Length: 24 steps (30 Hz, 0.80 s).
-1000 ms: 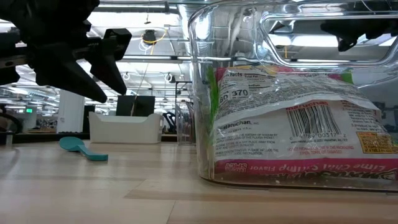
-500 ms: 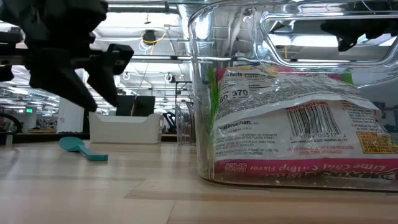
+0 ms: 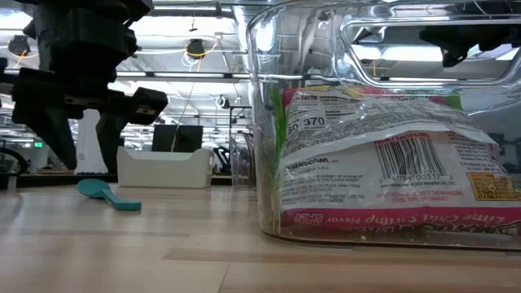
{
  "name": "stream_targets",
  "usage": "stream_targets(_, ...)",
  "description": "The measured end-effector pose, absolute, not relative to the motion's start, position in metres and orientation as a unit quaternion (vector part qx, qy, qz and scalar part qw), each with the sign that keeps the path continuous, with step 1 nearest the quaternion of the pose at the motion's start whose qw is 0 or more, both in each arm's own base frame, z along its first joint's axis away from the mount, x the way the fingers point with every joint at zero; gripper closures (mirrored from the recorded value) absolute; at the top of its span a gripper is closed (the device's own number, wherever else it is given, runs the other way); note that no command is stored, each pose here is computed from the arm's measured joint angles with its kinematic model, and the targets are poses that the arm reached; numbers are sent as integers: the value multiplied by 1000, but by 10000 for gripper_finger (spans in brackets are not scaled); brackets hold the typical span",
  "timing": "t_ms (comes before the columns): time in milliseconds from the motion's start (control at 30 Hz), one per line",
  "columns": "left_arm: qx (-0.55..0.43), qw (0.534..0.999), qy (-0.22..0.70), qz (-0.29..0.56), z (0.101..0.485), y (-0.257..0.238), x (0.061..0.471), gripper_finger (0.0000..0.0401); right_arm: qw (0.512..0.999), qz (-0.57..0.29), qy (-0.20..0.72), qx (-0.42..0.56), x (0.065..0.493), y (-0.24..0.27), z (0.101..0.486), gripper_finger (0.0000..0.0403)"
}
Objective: Pick & Place Food Item
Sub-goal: Put the blue spoon into the white bin
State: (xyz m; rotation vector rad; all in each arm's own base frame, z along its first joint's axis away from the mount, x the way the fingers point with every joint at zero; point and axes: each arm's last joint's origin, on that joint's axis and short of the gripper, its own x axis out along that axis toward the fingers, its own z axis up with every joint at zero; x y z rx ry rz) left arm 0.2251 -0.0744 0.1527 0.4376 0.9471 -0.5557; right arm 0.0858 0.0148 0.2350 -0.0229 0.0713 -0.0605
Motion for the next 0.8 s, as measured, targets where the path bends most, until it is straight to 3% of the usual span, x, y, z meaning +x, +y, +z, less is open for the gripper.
stream_targets(267,241,799,477,-276,172,-71,231,261,999,-30,36,-11,86,15,235,328)
stream_targets(800,262,777,511,-260,167,-71,237,261,999,-31,35,-11,86,15,235,328)
